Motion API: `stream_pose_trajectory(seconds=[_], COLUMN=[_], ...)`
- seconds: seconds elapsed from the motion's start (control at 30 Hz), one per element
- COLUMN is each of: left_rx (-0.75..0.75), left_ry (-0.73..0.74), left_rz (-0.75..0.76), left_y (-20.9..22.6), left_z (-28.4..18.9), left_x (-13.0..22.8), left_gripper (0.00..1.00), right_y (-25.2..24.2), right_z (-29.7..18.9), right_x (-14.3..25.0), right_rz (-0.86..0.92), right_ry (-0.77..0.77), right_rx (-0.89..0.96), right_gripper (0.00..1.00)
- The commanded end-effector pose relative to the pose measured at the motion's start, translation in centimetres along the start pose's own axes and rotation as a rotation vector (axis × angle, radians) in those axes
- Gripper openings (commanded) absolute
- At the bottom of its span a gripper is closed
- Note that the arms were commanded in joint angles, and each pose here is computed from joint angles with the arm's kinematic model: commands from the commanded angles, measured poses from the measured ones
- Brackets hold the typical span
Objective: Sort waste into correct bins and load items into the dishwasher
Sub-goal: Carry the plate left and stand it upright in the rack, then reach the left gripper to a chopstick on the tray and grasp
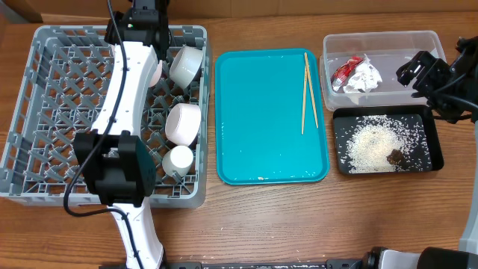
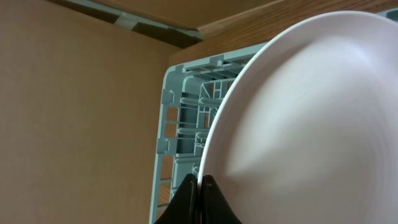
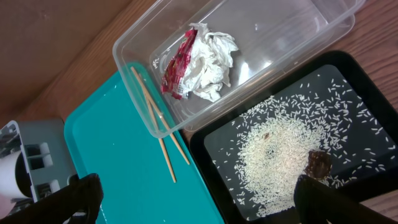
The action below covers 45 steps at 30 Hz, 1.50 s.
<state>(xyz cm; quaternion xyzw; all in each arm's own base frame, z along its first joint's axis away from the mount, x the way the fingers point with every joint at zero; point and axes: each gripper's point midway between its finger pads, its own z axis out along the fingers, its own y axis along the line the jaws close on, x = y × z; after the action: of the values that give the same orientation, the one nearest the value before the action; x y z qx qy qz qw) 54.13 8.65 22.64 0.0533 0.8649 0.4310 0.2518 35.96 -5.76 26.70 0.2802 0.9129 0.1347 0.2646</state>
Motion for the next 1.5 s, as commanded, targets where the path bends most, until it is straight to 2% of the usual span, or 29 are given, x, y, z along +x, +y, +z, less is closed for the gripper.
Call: stream_pose_trajectory(seconds=[0.0,0.03,0.07,0.2,0.27,0.4,0.5,0.63,0.67,0.77,0.87,1.0,1.07,1.3,1.37,1.47], left_rx=[-0.003,0.029,0.121,0.274,0.299,0.294,0.302,0.426,0.530,0.734,0.888,0.984,1.012,1.067,1.071,1.066], left_ry=[-0.018,-0.030,-0.052,-0.067,-0.066,-0.052,-0.039,-0.048,-0.075,-0.131,-0.153,-0.094,-0.039,0.039,0.065,0.112], left_rz=[-0.018,-0.016,-0.004,-0.043,-0.071,-0.114,-0.190,-0.284,-0.301,-0.309,-0.268,-0.240,-0.244,-0.139,-0.125,-0.128], left_y=[0.5,-0.1,-1.7,-4.4,-4.7,-4.3,-2.9,-1.2,-1.5,-3.5,-7.6,-14.3,-18.3,-32.1,-35.4,-38.8], left_z=[-0.1,-0.1,-0.2,-0.6,-0.6,-0.8,-2.2,-8.0,-11.4,-17.4,-21.8,-25.3,-26.6,-29.9,-30.1,-29.8], left_x=[-0.5,-0.7,-0.9,-1.0,-1.0,-0.7,-0.7,-1.5,-2.1,-3.2,-3.9,-3.6,-3.2,-1.0,-0.1,1.3], left_gripper=[0.04,0.07,0.17,0.26,0.33,0.52,0.57,0.54,0.54,0.59,0.65,0.66,0.66,0.83,0.84,0.79], right_y=[0.1,0.1,0.1,0.1,0.1,0.1,0.1,0.1,0.1,0.1,0.1,0.1,0.1,0.1,0.1,0.1], right_z=[-0.5,-0.5,-0.5,-0.5,-0.5,-0.5,-0.5,-0.5,-0.5,-0.5,-0.5,-0.5,-0.5,-0.5,-0.5,-0.5], right_x=[-0.5,-0.6,-0.5,-0.6,-0.5,-0.6,-0.5,-0.5,-0.6,-0.5,-0.6,-0.5,-0.6,-0.6,-0.5,-0.5], right_rz=[0.001,0.001,0.001,0.001,0.001,0.001,0.001,0.001,0.001,0.001,0.001,0.001,0.001,0.001,0.001,0.001], right_ry=[-0.026,-0.026,-0.026,-0.026,-0.026,-0.026,-0.026,-0.026,-0.026,-0.026,-0.026,-0.026,-0.026,-0.026,-0.025,-0.026], right_rx=[-0.001,-0.001,-0.001,-0.001,-0.001,-0.001,-0.001,-0.001,-0.001,-0.001,-0.001,-0.001,-0.001,-0.001,-0.001,-0.001], right_gripper=[1.00,1.00,1.00,1.00,1.00,1.00,1.00,1.00,1.00,1.00,1.00,1.00,1.00,1.00,1.00,1.00])
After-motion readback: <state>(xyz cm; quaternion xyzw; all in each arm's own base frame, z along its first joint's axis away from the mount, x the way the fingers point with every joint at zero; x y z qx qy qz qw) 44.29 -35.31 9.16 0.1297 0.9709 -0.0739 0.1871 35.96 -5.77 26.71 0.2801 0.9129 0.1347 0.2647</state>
